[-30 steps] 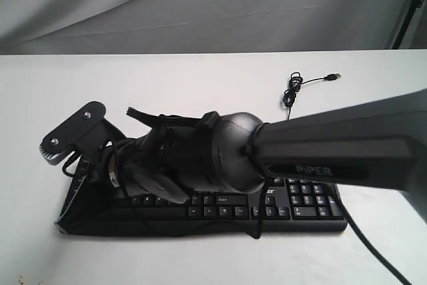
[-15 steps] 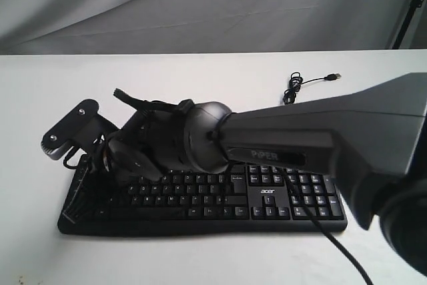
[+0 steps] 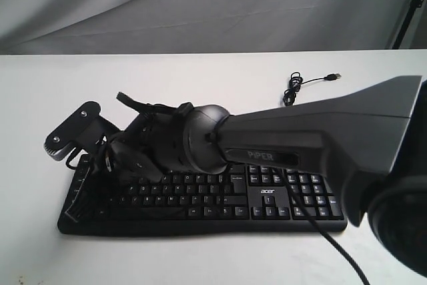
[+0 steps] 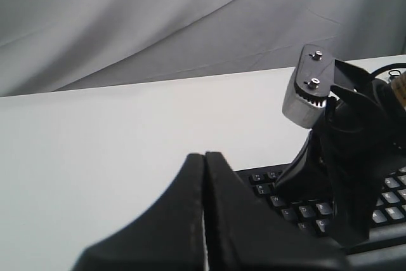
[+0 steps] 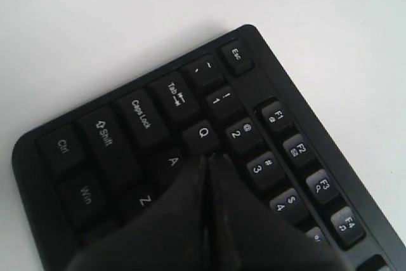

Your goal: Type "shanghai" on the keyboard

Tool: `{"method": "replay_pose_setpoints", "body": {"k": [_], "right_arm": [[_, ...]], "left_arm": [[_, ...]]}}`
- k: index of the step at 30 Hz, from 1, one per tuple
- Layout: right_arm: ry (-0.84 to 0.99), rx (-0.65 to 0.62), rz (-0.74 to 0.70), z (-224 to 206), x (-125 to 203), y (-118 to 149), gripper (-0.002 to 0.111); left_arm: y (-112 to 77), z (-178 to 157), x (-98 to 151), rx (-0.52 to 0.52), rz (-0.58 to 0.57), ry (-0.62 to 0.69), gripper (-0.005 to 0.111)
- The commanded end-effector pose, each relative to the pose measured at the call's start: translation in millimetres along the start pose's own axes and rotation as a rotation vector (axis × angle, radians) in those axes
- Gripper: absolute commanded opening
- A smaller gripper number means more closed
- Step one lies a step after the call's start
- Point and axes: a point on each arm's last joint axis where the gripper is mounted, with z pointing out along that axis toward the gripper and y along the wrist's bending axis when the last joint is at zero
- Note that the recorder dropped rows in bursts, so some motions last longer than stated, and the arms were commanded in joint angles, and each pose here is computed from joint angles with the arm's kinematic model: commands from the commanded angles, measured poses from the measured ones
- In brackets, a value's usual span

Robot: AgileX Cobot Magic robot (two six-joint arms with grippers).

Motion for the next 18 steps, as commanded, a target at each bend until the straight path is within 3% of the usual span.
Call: {"method": "replay_pose_setpoints", "body": {"k": [1,18], "right_arm": [[-0.022,-0.001,0.01,-1.7,-3.5,-2.1,0.0],[-0.023,-0.011,0.017,6.9,2.2,1.9,0.0]], "left_arm": [[-0.2,0.1,0.8,0.004,-0.001,-0.004,0.0],[-0.2,0.1,0.8,0.004,-0.001,-0.004,0.0]]}}
